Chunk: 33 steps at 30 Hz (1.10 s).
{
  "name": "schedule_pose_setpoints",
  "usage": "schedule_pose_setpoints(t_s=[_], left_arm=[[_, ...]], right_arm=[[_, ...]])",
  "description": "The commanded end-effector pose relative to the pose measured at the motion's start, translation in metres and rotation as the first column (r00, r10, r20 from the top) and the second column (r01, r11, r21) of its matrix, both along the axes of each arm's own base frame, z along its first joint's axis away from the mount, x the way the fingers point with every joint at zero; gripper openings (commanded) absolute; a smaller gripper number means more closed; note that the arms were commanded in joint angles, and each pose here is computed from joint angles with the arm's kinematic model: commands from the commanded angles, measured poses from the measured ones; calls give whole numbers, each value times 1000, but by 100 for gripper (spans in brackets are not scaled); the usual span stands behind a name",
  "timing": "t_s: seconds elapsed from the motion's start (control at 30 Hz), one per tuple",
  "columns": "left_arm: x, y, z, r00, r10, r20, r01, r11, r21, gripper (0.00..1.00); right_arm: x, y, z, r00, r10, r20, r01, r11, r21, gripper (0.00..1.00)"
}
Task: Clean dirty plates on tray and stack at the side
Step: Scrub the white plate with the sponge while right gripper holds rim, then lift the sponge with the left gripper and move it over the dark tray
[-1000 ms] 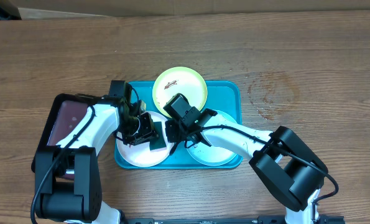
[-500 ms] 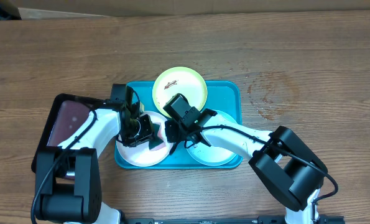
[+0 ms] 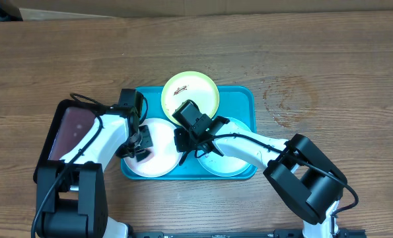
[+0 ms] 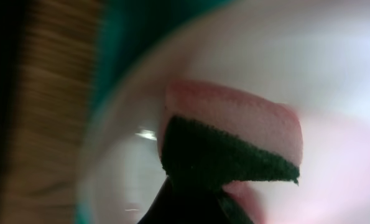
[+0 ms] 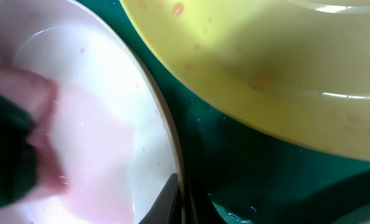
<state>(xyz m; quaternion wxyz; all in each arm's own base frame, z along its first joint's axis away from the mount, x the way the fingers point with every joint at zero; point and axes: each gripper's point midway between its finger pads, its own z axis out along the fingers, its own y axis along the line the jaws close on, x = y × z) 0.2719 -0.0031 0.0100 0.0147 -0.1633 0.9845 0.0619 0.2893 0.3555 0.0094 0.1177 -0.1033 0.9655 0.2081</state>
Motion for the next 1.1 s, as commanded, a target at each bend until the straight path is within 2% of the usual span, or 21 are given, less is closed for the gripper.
schedule_pose_setpoints(t_s=[0.0, 0.17, 0.27, 0.3, 0.4, 0.5, 0.6, 0.73, 0.87, 1.07], left_arm=[[-1, 57, 9, 999, 32, -22, -23, 951, 309, 4], [21, 54, 34, 999, 31, 15, -34, 954, 298, 4], [30, 45, 49, 999, 33, 24, -37, 968, 247, 4], [35, 37, 54, 999, 30, 28, -35, 979, 199, 4], [49, -11, 60, 996, -81, 46, 84, 994, -72, 4], [55, -71, 69, 968, -212, 136, 249, 886, -390, 4], [53, -98, 74, 956, -232, 178, 292, 803, -519, 4], [39, -96, 58, 961, -245, 131, 277, 818, -504, 4], [20, -80, 34, 978, -205, 43, 203, 875, -439, 4], [4, -37, -1, 995, -91, -29, 82, 973, -217, 4]], right_arm=[[3, 2, 3, 1000, 4, 6, -4, 1000, 2, 4], [5, 1, 3, 1000, 0, 6, 0, 1000, 2, 4], [6, -2, 2, 1000, -7, 2, 7, 1000, -1, 4], [7, -3, 2, 1000, -10, 1, 10, 1000, -2, 4], [10, -6, 2, 1000, -18, -2, 18, 1000, -1, 4], [11, -6, 3, 1000, -20, -11, 20, 1000, 10, 4], [12, -7, 3, 1000, -22, -16, 22, 1000, 13, 4], [13, -7, 3, 1000, -16, -11, 16, 1000, 13, 4], [15, -5, 9, 1000, 28, 10, -28, 1000, 3, 4], [16, -5, 18, 997, 72, 20, -71, 997, -28, 4]])
